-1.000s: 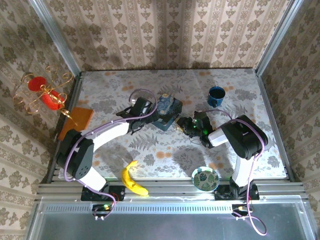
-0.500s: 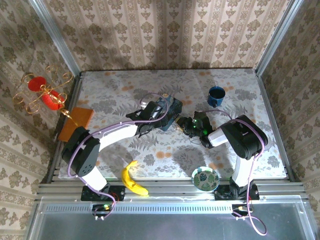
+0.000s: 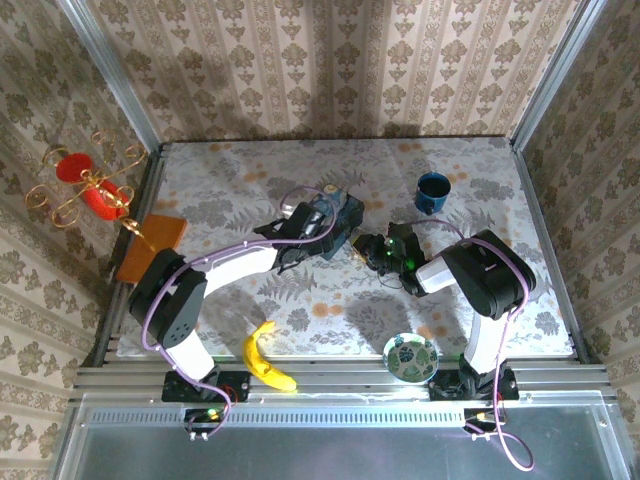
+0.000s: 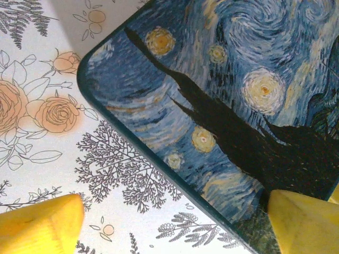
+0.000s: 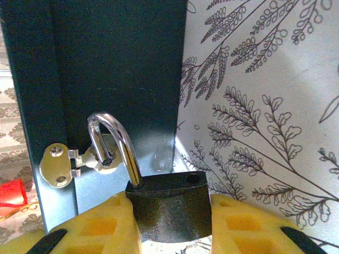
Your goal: Unlock the padlock with the key
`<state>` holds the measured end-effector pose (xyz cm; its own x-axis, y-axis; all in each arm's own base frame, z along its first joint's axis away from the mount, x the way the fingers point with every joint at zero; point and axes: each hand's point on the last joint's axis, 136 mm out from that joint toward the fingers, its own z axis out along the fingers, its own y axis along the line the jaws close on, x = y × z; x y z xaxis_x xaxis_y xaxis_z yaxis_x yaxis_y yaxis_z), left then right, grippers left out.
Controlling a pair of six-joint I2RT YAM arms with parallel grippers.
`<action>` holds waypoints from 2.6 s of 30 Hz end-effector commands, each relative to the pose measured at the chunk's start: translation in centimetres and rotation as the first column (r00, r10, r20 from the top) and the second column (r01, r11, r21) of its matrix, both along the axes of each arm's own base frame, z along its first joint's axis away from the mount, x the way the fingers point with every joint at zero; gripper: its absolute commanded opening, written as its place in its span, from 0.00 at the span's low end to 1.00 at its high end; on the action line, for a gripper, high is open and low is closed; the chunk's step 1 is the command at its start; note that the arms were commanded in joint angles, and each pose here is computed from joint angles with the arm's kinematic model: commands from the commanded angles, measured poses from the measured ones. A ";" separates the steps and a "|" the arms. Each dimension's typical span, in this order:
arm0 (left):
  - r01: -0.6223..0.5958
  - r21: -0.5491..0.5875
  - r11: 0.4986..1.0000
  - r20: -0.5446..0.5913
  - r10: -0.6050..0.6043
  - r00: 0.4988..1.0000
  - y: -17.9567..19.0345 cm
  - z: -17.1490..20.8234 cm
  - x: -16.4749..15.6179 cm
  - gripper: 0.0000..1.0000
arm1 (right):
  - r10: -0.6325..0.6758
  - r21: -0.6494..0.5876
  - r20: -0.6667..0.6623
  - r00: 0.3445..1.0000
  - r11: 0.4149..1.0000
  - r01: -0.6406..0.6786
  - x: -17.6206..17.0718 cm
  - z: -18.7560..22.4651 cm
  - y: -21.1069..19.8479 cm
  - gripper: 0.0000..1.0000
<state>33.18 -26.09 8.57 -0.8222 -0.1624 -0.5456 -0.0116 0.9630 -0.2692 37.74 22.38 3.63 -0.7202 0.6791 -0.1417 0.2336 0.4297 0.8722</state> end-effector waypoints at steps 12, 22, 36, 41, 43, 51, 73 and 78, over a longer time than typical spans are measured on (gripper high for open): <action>-0.036 0.034 0.999 -0.064 0.038 0.997 2.4 -2.5 -0.6 0.78 | -0.039 -0.021 0.038 0.999 0.999 0.040 1.2 1.3 -0.9 0.00; -0.037 0.032 0.999 -0.059 0.039 0.998 3.1 -2.0 -1.1 0.77 | 0.050 -0.288 0.073 0.996 0.957 -0.026 -0.7 5.0 -3.3 0.00; -0.028 -0.011 1.000 -0.013 0.028 1.000 3.8 0.5 -1.2 0.92 | 0.051 -0.738 0.020 0.998 0.674 -0.020 -7.6 10.4 -13.2 0.00; -0.037 -0.038 0.999 0.004 0.037 0.999 4.1 1.4 -1.1 1.00 | 0.043 -0.820 -0.076 0.996 0.565 -0.087 -9.2 10.1 -15.5 0.00; -0.037 -0.052 0.998 0.011 0.037 0.999 4.1 1.8 -1.1 1.00 | 0.036 -0.842 -0.107 0.994 0.528 -0.110 -9.4 9.8 -16.1 0.00; -0.038 -0.070 0.997 0.026 0.040 0.999 4.4 2.9 -1.3 1.00 | 0.009 -0.887 -0.165 0.986 0.437 -0.152 -8.5 8.9 -17.0 0.00; -0.062 -0.069 0.996 0.030 0.064 0.998 5.5 3.1 -1.7 1.00 | 0.105 -0.805 -0.420 0.902 0.417 -0.423 -3.2 0.1 -13.2 0.12; -0.064 -0.073 0.995 0.026 0.066 0.997 5.5 3.0 -1.7 1.00 | 0.103 -0.788 -0.438 0.893 0.434 -0.436 -3.3 -1.1 -12.9 0.17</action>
